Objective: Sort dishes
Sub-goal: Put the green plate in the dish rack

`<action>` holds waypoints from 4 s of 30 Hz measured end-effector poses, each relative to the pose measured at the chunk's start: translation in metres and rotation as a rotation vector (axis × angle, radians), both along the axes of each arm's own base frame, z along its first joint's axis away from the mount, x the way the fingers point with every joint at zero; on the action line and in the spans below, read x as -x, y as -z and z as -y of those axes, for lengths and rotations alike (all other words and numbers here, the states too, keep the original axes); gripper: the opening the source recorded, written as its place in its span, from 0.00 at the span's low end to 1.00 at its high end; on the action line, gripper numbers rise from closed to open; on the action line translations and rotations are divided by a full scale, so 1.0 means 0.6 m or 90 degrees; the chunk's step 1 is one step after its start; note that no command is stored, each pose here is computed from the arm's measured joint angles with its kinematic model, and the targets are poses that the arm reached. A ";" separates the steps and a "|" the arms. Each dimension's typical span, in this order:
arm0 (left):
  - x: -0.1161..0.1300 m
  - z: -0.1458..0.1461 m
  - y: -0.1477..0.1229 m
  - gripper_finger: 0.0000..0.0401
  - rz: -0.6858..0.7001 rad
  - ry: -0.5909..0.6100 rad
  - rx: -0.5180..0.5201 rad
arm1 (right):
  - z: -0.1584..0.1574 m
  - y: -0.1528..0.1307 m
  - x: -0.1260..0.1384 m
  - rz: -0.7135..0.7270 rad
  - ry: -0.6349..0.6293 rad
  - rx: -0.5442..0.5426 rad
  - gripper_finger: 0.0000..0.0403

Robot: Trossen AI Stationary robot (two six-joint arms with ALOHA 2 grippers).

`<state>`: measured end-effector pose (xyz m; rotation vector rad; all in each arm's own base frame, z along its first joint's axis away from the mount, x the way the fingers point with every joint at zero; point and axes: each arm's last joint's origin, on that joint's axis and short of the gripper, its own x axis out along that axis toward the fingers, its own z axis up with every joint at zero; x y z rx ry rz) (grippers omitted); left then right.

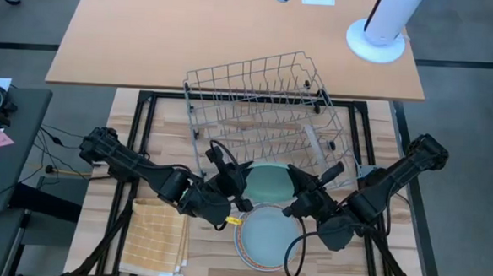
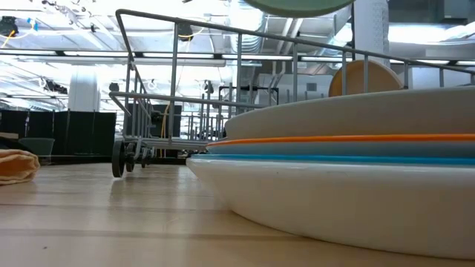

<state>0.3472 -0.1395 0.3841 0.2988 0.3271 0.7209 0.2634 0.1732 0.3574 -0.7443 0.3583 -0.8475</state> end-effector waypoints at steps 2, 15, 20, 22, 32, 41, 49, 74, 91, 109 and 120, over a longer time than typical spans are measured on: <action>0.000 -0.001 0.000 0.03 -0.006 0.001 -0.006 | 0.000 0.000 0.000 0.000 0.001 0.000 0.00; 0.009 0.002 -0.013 0.01 -0.073 -0.008 -0.114 | -0.036 -0.012 0.028 0.006 -0.056 -0.005 0.25; 0.034 0.010 -0.038 0.00 -0.100 -0.021 -0.175 | -0.049 -0.029 0.053 0.052 -0.089 -0.048 0.37; 0.040 0.010 -0.043 0.00 -0.126 -0.023 -0.206 | -0.057 -0.035 0.068 0.084 -0.108 -0.079 0.40; 0.020 -0.036 -0.091 0.00 -0.160 0.171 -0.320 | -0.114 -0.048 0.155 0.126 -0.241 -0.147 0.46; -0.018 -0.099 -0.107 0.00 -0.152 0.400 -0.539 | -0.078 -0.093 0.210 0.162 -0.282 -0.203 0.42; -0.031 -0.163 -0.097 0.00 -0.205 0.434 -0.582 | -0.014 -0.086 0.219 0.119 -0.251 -0.142 0.41; -0.105 -0.257 -0.016 0.01 -0.344 0.511 -0.710 | 0.076 -0.103 0.201 0.106 -0.146 -0.118 0.41; -0.102 -0.272 -0.005 0.01 -0.347 0.609 -0.754 | 0.077 -0.103 0.199 0.119 -0.142 -0.131 0.41; -0.126 -0.308 0.021 0.01 -0.320 0.634 -0.755 | 0.079 -0.102 0.198 0.114 -0.137 -0.124 0.41; -0.129 -0.310 0.030 0.01 -0.333 0.637 -0.729 | 0.079 -0.101 0.199 0.109 -0.137 -0.119 0.41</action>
